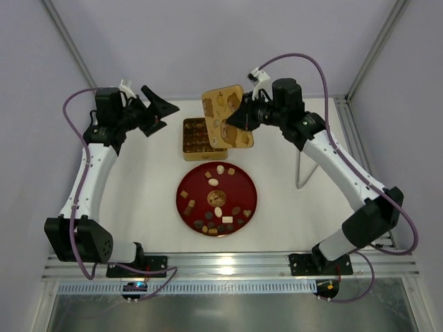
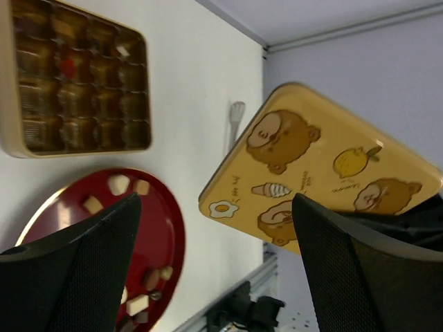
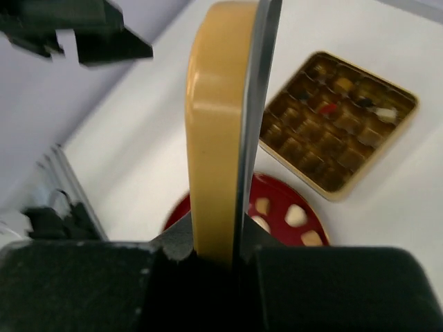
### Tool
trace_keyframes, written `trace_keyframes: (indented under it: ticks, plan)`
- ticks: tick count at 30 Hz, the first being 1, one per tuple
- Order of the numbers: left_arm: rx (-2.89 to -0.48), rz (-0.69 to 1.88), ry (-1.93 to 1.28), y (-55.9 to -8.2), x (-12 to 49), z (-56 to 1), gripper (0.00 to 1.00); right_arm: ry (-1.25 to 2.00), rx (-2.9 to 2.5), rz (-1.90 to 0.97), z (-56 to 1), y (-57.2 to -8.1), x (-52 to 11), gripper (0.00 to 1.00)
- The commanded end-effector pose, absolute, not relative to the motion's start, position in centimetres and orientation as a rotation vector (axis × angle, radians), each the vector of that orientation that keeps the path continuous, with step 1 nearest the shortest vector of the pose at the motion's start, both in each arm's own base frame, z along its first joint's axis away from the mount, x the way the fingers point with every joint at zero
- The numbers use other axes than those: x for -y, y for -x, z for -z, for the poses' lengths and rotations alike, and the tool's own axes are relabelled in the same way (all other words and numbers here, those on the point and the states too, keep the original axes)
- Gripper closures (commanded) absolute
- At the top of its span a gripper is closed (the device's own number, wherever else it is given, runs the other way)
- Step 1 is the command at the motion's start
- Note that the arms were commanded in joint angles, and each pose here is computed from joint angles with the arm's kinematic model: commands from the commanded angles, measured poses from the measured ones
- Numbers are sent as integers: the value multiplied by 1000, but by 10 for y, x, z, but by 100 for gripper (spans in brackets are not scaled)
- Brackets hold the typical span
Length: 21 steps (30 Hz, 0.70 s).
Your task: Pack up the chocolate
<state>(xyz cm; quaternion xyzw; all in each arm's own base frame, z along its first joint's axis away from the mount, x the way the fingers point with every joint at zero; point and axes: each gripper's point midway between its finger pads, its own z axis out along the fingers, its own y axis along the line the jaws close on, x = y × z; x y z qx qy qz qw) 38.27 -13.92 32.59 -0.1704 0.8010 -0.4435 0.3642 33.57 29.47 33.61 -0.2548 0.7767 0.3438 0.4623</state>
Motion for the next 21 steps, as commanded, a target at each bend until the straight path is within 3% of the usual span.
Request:
trace_keyframes:
  ticks: [1,6,12,21]
  plan:
    - [-2049,827,472,-401,101,-313,13,517,-1768,-1433,-371,-348,-319,96]
    - [-2087,598,542,-419,71,-279,15,245,-1820,-1751,-329,-400,-335,96]
    - [-2120,554,551,-447,67,-249,16,95,-1832,-1884,-292,-453,-355,96]
    - [-2192,534,525,-481,76,-206,18,15,-1810,-1945,-260,-491,-366,96]
